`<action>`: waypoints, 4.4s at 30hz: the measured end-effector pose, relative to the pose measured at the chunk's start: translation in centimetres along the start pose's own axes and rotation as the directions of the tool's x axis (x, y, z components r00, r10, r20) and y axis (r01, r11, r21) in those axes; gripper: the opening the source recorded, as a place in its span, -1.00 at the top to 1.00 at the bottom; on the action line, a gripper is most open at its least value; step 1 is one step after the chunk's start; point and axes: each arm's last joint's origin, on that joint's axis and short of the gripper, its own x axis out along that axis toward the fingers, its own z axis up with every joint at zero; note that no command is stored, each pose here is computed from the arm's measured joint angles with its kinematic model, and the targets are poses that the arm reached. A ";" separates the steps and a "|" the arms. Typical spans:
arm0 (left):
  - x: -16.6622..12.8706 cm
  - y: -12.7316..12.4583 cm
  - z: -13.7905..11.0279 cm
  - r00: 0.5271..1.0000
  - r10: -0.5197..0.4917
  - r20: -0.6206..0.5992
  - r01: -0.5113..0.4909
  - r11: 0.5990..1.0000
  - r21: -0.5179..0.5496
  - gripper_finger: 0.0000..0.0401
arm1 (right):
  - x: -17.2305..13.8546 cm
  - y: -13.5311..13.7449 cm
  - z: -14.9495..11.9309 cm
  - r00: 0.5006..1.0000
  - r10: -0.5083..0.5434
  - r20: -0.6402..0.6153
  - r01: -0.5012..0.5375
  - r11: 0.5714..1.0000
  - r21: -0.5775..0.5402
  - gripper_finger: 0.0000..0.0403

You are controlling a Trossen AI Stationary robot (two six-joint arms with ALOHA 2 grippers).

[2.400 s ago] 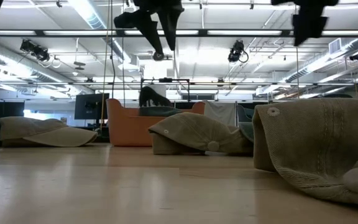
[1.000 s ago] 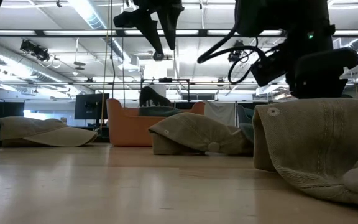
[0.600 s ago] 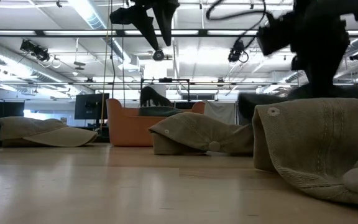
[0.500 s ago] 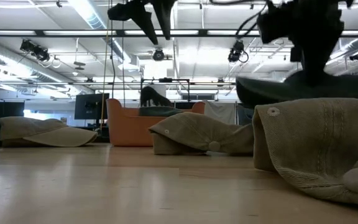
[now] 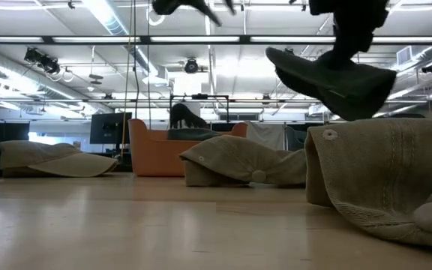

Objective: Pick & Place hat
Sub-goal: Put the blue cap into the orange bin

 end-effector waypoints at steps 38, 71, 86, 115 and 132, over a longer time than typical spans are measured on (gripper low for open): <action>0.4 -0.8 0.7 0.996 -0.068 0.060 0.065 0.996 0.053 0.91 | -0.7 1.2 4.0 0.911 0.123 0.394 -0.038 0.976 -0.215 0.63; 6.6 8.3 8.1 0.904 0.411 0.116 -0.403 0.911 -0.088 0.94 | -1.7 1.0 3.3 0.915 0.136 0.379 -0.092 0.987 -0.132 0.18; 12.3 7.9 8.2 0.930 0.341 0.136 -0.330 0.939 -0.100 0.94 | -1.6 1.0 3.3 0.918 0.132 0.373 -0.087 0.987 -0.136 0.19; 9.8 9.7 6.1 0.811 0.574 -0.117 -0.565 0.819 0.098 0.35 | -1.6 0.9 3.2 0.924 0.125 0.362 -0.081 0.987 -0.136 0.19; 6.2 8.0 7.2 0.777 0.630 0.007 -0.622 0.766 0.161 0.55 | -1.6 -0.1 4.4 0.896 0.077 0.438 -0.017 0.990 -0.140 0.47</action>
